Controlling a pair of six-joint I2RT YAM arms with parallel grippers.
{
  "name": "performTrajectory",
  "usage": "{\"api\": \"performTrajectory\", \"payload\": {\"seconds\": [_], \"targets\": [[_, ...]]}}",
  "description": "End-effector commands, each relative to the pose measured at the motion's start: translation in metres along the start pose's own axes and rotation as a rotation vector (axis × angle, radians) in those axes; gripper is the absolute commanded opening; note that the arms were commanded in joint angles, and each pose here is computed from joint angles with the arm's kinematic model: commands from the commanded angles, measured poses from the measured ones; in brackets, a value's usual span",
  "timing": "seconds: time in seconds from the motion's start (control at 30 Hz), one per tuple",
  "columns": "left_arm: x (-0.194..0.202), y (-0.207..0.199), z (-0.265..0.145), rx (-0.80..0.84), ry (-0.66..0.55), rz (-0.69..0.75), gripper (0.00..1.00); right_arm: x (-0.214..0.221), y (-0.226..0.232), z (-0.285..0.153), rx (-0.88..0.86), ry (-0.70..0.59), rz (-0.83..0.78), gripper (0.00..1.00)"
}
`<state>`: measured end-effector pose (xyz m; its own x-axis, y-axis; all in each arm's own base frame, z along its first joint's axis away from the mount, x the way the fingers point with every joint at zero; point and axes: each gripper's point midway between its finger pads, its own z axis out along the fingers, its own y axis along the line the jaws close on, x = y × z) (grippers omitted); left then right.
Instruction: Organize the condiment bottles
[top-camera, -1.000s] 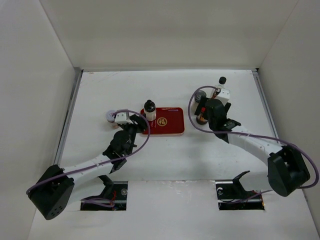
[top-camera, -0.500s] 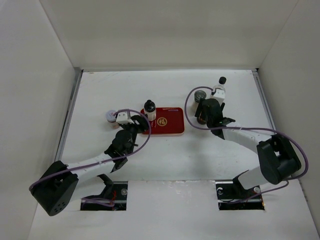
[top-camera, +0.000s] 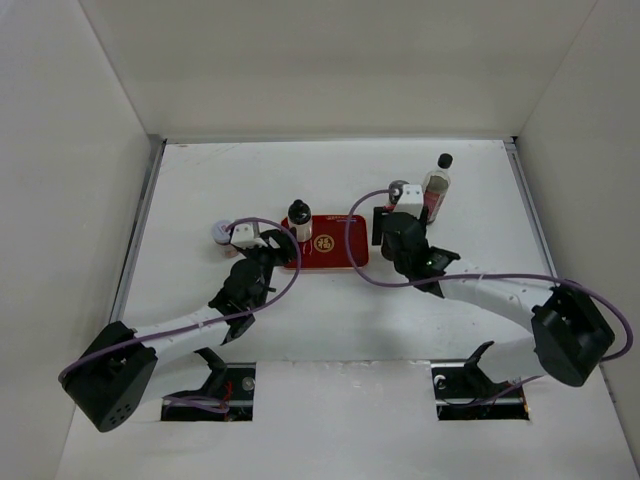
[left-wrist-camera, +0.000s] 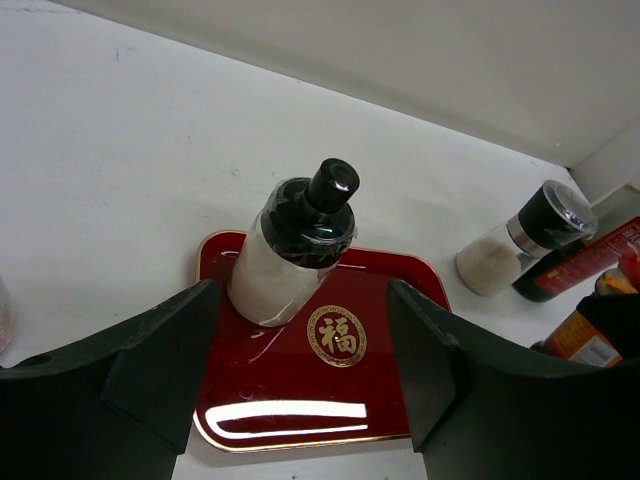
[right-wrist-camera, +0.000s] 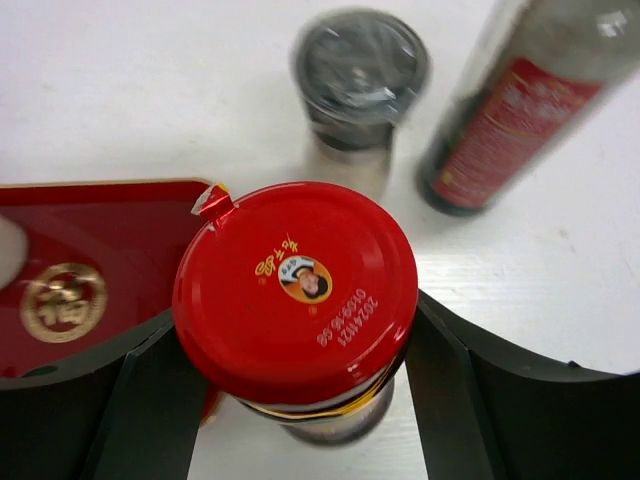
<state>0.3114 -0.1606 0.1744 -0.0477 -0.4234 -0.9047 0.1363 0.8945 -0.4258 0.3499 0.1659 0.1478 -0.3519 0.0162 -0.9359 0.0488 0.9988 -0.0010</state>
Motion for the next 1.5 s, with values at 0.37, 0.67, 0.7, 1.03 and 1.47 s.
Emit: {"api": "performTrajectory", "payload": {"seconds": [0.37, 0.67, 0.7, 1.03, 1.47], "targets": [[-0.021, 0.005, 0.0, -0.016, -0.078, -0.064, 0.7, -0.104, 0.161, 0.024, -0.337, -0.241, 0.179, 0.51], [-0.02, 0.009, 0.0, -0.029, -0.081, -0.064, 0.73, -0.09, 0.193, 0.047, -0.381, -0.204, 0.215, 0.51], [-0.019, 0.01, 0.001, -0.032, -0.078, -0.061, 0.73, -0.088, 0.195, 0.048, -0.38, -0.202, 0.215, 0.52], [-0.017, 0.007, 0.002, -0.024, -0.066, -0.059, 0.74, -0.07, 0.191, 0.061, -0.355, -0.186, 0.24, 0.72], [-0.015, 0.009, 0.004, -0.027, -0.059, -0.055, 0.74, -0.079, 0.1, 0.04, -0.206, -0.193, 0.276, 0.98]]}}
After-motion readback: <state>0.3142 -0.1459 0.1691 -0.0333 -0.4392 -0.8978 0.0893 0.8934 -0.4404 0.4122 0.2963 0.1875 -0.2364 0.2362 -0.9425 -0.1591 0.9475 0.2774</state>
